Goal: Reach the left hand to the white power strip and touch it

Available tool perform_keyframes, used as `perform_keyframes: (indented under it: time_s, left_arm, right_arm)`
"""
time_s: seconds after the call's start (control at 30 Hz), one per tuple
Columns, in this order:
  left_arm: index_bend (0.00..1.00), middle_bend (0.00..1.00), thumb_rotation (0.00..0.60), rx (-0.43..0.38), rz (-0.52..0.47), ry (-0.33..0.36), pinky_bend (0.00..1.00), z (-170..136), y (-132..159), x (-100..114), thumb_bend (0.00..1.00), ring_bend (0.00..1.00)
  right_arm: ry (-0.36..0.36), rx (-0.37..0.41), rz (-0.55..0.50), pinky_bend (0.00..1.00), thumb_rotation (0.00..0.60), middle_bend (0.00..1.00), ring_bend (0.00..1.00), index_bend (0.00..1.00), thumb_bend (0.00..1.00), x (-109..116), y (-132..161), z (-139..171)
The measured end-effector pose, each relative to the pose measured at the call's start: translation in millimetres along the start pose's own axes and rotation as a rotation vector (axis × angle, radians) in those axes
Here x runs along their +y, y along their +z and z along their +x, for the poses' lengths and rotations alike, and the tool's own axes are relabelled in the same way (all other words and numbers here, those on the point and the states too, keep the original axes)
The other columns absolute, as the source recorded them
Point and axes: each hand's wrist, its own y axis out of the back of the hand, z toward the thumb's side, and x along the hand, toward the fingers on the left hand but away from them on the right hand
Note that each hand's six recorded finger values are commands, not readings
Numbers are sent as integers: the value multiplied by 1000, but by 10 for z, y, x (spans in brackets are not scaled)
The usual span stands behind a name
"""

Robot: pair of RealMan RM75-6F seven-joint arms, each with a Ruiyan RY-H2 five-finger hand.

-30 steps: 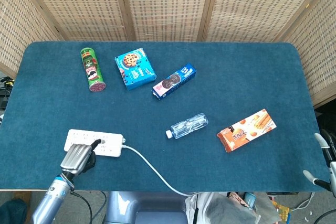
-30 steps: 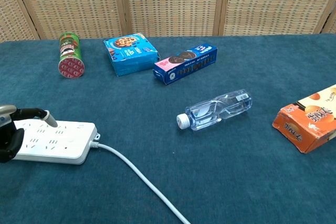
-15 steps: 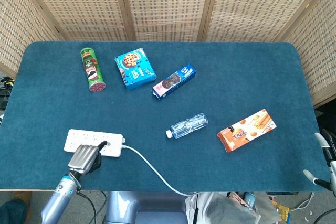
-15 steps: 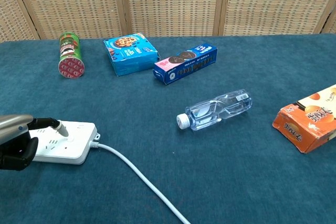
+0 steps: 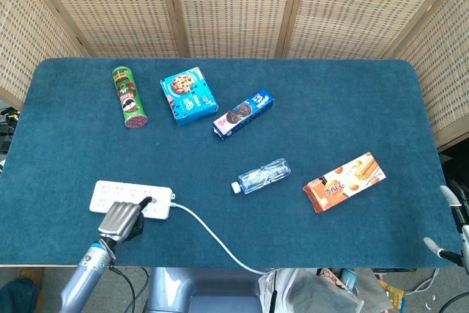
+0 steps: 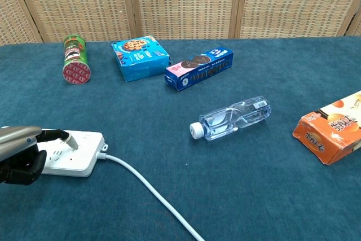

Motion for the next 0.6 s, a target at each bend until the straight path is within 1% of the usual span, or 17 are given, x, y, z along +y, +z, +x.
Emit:
perform_keyframes:
  time_s: [0.13, 0.23, 0.33, 0.4, 0.47, 0.5, 0.53, 0.57, 0.6]
  left_arm:
    - [251, 1000, 600, 2, 2, -12, 1000, 11, -9, -33, 1000, 1000]
    - [251, 1000, 600, 4, -13, 0, 1000, 9, -10, -6, 1000, 1000]
    - [250, 1000, 600, -4, -43, 43, 1000, -13, 0, 92, 1000, 1000]
    - [250, 1000, 600, -16, -69, 85, 998, -54, 4, 200, 968, 1000]
    - [232, 982, 600, -27, -91, 127, 968, -107, -8, 318, 818, 990]
    - [193, 945, 600, -34, -106, 156, 921, -148, -24, 403, 647, 952]
    - [112, 847, 600, -39, -117, 179, 800, -180, -37, 467, 393, 850]
    - [79, 778, 600, -43, -128, 201, 719, -212, -53, 530, 284, 776]
    - [26, 566, 600, -47, -144, 231, 506, -253, -80, 611, 116, 558]
  right_arm:
    - [-1, 0, -1, 0, 600, 0, 0, 0, 0, 2, 1, -1]
    - [-2, -1, -2, 0, 600, 0, 0, 0, 0, 5, -3, 1]
    - [-1, -1, -3, 0, 600, 0, 0, 0, 0, 5, -4, -1]
    - [1, 0, -3, 0, 600, 0, 0, 0, 0, 0, -1, -3]
    - [4, 4, -3, 0, 600, 0, 0, 0, 0, -6, 8, -1]
    - [5, 5, -2, 0, 600, 0, 0, 0, 0, -8, 12, 1]
    - [5, 6, -2, 0, 600, 0, 0, 0, 0, -9, 15, 2]
    - [5, 7, -1, 0, 600, 0, 0, 0, 0, -9, 19, 6]
    - [5, 8, -2, 0, 600, 0, 0, 0, 0, -9, 23, 9]
